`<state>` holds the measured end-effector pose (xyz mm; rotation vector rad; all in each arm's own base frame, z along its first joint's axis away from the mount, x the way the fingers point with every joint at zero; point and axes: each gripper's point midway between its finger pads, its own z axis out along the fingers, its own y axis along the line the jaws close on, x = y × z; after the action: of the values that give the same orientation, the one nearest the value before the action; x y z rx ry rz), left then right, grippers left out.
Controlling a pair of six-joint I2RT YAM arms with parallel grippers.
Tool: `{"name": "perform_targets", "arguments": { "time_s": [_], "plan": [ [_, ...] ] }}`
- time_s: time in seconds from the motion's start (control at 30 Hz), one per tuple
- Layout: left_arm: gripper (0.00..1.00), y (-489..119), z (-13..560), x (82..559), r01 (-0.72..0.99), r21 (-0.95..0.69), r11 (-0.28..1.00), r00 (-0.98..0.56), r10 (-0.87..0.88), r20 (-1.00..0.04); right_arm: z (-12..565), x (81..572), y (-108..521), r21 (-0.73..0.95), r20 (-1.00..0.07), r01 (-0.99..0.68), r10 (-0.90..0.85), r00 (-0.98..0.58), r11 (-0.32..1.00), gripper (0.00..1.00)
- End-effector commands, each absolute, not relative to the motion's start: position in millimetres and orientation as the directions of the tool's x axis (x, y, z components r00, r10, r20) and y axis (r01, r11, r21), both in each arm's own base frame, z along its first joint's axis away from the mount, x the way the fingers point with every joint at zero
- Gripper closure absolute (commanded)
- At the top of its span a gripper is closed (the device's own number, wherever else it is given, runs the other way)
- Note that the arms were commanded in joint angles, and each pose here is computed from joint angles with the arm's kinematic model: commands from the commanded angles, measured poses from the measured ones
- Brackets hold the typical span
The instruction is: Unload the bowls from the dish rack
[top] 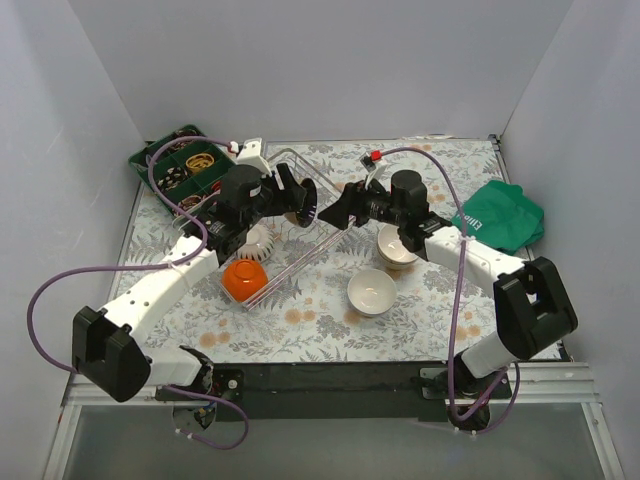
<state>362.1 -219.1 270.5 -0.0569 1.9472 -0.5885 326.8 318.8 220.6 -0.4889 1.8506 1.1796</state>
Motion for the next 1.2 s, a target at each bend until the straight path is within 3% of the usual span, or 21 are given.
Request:
{"name": "perform_targets", "arguments": {
  "time_s": [0.0, 0.17, 0.27, 0.37, 0.4, 0.5, 0.6, 0.7, 0.73, 0.8, 0.83, 0.97, 1.17],
  "plan": [
    [1.00, -228, 330, 351, 0.328, -0.535, 0.778, -0.351, -0.426, -0.834, 252, 344, 332, 0.529, -0.844, -0.737, 0.177, -0.505, 0.420, 0.21],
    [1.00, -236, 327, 341, 0.366, -0.578, 0.730, -0.383, -0.448, -0.808, 246, 353, 340, 0.550, -0.830, -0.729, 0.173, -0.530, 0.408, 0.27],
    [1.00, -237, 326, 339, 0.364, -0.593, 0.718, -0.385, -0.464, -0.798, 246, 355, 345, 0.553, -0.829, -0.737, 0.165, -0.535, 0.389, 0.38],
    [1.00, -243, 326, 335, 0.388, -0.601, 0.698, -0.406, -0.456, -0.792, 245, 354, 347, 0.555, -0.827, -0.740, 0.157, -0.540, 0.379, 0.60],
    [1.00, -243, 324, 335, 0.389, -0.602, 0.698, -0.409, -0.455, -0.791, 246, 353, 346, 0.555, -0.827, -0.741, 0.157, -0.539, 0.377, 0.75],
    [1.00, -242, 323, 335, 0.387, -0.597, 0.702, -0.406, -0.452, -0.794, 248, 350, 343, 0.552, -0.829, -0.743, 0.158, -0.536, 0.378, 0.97],
    [1.00, -238, 323, 335, 0.388, -0.580, 0.716, -0.386, -0.446, -0.808, 247, 344, 339, 0.552, -0.829, -0.742, 0.156, -0.537, 0.381, 0.99],
    [0.81, -229, 326, 335, 0.378, -0.553, 0.742, -0.346, -0.441, -0.828, 244, 339, 331, 0.549, -0.828, -0.732, 0.140, -0.544, 0.404, 0.99],
    [0.61, -225, 324, 336, 0.368, -0.545, 0.753, -0.336, -0.439, -0.833, 243, 340, 327, 0.544, -0.829, -0.722, 0.137, -0.543, 0.427, 0.99],
    [0.43, -218, 331, 335, 0.374, -0.513, 0.773, -0.296, -0.425, -0.855, 236, 337, 314, 0.520, -0.833, -0.698, 0.111, -0.542, 0.493, 0.99],
    [0.29, -216, 332, 334, 0.374, -0.503, 0.779, -0.283, -0.420, -0.862, 232, 336, 309, 0.513, -0.830, -0.684, 0.097, -0.549, 0.518, 0.99],
    [0.02, -196, 333, 335, 0.327, -0.446, 0.833, -0.214, -0.395, -0.893, 220, 333, 274, 0.445, -0.821, -0.608, 0.027, -0.571, 0.657, 0.99],
    [0.02, -172, 335, 336, 0.266, -0.355, 0.896, -0.134, -0.330, -0.934, 208, 324, 199, 0.341, -0.750, -0.443, -0.044, -0.660, 0.829, 0.99]
  ]
}}
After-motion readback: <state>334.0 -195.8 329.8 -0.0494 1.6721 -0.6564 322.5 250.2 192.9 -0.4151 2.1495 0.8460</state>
